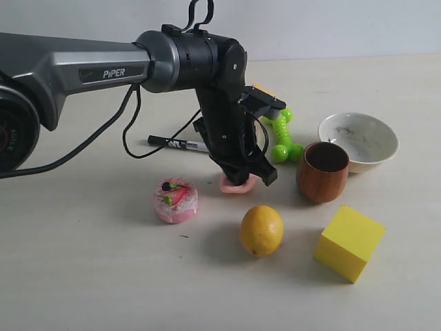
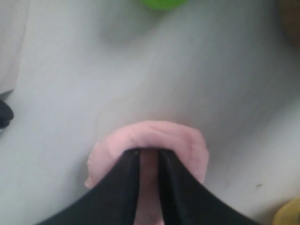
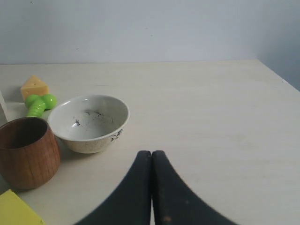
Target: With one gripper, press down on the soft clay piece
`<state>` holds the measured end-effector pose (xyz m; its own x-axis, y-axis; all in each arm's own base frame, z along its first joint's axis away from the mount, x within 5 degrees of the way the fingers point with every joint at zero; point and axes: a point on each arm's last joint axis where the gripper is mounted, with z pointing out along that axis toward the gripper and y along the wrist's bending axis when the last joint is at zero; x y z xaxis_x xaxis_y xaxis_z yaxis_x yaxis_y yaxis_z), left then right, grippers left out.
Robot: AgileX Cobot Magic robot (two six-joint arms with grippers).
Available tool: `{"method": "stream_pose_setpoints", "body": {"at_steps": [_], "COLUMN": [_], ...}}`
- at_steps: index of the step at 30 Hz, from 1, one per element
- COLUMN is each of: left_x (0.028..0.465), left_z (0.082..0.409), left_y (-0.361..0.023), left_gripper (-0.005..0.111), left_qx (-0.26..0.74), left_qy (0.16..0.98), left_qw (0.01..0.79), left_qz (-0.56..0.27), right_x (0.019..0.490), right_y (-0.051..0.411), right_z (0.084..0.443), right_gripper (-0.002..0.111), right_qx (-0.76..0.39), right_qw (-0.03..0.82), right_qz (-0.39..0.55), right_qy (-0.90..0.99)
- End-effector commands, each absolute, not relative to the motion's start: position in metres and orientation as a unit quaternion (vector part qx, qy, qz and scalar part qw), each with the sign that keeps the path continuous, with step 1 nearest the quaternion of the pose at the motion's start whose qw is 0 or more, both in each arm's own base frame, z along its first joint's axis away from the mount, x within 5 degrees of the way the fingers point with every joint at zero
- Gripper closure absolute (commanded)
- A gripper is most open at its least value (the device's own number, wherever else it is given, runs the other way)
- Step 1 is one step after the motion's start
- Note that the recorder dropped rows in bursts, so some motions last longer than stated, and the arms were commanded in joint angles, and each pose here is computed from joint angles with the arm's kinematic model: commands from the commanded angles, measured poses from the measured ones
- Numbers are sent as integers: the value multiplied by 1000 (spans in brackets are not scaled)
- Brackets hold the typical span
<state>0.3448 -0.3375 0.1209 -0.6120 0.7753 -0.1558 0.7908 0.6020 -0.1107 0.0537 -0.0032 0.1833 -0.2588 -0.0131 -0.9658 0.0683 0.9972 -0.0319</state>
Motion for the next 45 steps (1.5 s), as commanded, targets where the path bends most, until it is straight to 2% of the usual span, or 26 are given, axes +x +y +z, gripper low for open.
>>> {"method": "stream_pose_setpoints", "body": {"at_steps": [1,19,21,27,45], "left_x": [345,344,344,344,344], "left_z": [126,128,129,130,131], "left_y": [-337,-336,-336,-336,-335], "left_gripper": [77,76,79,107,107], "left_qx": [435,435,435,436,437], "left_qy": [895,895,895,895,894], "left_qw": [54,44,45,48,46], "left_qz": [-87,-86,-87,-85,-83], "right_x": [54,54,54,54,54], "right_y": [-3,-3,-3,-3,-3], "right_z": [183,183,183,183,183], "right_gripper": [108,108,108,108,108], "right_qx": [16,16,16,16,16], "right_qw": [612,612,612,612,612], "right_qz": [-36,-36,-36,-36,-36], "right_qy": [790,790,790,790,790]}}
